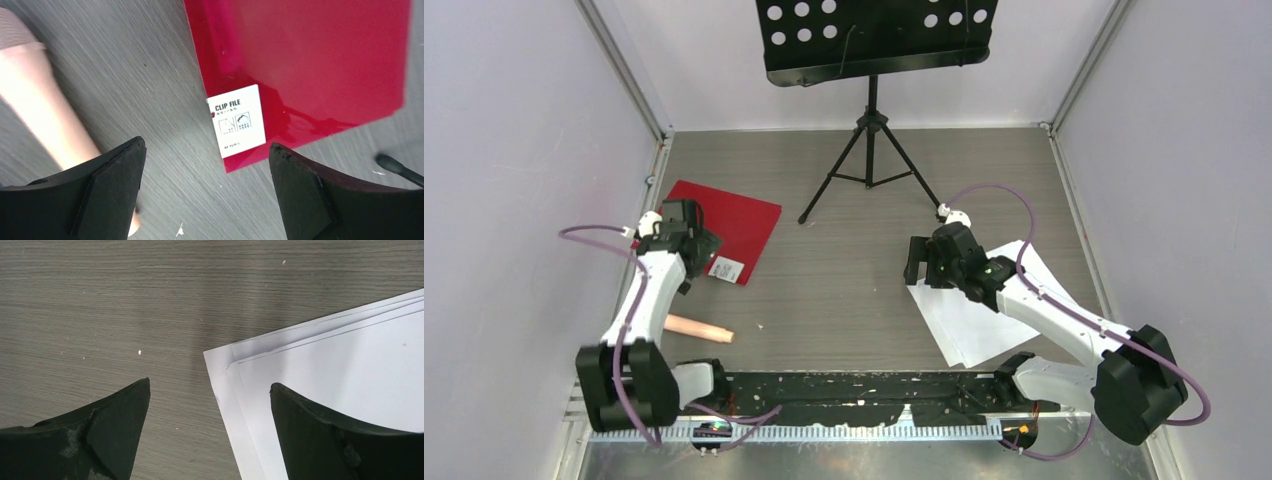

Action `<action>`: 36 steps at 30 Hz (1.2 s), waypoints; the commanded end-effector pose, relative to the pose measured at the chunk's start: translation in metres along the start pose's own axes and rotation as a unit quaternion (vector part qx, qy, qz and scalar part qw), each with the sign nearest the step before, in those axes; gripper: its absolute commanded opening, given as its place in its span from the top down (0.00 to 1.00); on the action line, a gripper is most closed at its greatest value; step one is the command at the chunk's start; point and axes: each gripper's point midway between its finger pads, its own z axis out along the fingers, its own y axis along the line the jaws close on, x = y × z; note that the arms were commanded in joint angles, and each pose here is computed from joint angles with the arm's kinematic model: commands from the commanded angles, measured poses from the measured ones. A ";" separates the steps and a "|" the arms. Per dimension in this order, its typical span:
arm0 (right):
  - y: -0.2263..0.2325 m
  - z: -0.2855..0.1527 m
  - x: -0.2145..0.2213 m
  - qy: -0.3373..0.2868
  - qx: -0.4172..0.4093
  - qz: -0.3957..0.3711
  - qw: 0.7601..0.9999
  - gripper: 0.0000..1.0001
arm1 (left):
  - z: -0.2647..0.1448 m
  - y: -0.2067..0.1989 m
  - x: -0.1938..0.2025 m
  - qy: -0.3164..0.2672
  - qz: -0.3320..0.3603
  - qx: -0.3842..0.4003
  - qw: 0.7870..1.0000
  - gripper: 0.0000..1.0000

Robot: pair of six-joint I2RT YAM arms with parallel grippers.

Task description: Put the files into the folder

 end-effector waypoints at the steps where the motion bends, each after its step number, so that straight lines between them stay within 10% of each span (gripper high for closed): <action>1: 0.014 -0.011 -0.025 -0.038 -0.026 0.008 0.999 0.05 | 0.028 -0.025 -0.006 0.018 -0.042 0.015 0.999 0.09; 20: 0.038 0.007 -0.029 -0.004 -0.061 -0.014 0.998 0.05 | 0.109 -0.010 -0.119 -0.012 -0.136 -0.029 0.990 0.09; 36: 0.048 0.035 -0.027 0.019 -0.065 -0.019 0.998 0.05 | 0.115 -0.006 -0.019 0.078 -0.168 -0.100 0.978 0.18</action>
